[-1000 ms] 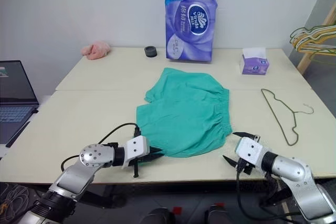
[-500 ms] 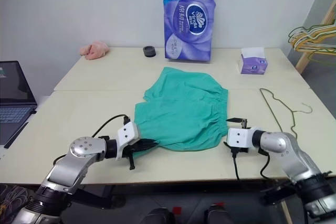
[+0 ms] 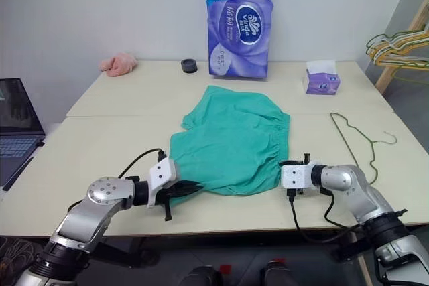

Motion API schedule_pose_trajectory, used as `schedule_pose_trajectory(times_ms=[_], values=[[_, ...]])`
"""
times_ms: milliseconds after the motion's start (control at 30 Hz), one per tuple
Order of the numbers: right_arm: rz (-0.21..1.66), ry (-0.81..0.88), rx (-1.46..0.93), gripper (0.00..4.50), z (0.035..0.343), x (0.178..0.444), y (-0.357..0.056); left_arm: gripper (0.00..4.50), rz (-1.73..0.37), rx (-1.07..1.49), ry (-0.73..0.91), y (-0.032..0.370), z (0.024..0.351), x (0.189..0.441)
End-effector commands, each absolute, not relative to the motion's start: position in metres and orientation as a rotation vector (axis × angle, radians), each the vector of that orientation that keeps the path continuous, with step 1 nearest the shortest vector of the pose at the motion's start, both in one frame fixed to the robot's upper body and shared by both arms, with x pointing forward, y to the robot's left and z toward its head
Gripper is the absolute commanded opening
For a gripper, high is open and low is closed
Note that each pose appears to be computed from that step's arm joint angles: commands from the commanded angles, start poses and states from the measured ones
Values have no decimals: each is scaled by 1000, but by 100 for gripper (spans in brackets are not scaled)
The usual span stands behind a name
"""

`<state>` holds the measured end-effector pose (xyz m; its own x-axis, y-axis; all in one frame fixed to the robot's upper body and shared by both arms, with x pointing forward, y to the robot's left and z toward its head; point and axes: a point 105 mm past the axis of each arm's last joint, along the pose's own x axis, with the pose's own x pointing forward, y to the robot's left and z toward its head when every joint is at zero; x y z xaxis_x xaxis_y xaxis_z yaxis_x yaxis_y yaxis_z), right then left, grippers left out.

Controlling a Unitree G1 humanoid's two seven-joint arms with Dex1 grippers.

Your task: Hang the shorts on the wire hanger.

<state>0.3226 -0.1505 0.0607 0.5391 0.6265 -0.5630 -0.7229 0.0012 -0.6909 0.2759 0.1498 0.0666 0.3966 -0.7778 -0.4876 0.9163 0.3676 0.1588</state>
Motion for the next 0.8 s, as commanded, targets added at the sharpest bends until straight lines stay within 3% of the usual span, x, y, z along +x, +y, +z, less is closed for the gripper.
schedule_pose_trajectory(times_ms=[33,367,633,800], values=[[1050,92,-1173,4,67,326,-151,0,-1166,485,341,145,69,271],[1057,145,-1209,1,80,317,-168,0,-1348,473,401,125,59,243],[1198,381,-1159,1,75,253,-195,0,-1514,443,487,117,57,211],[1212,428,-1127,1,80,241,-194,0,-1545,418,508,113,57,200]])
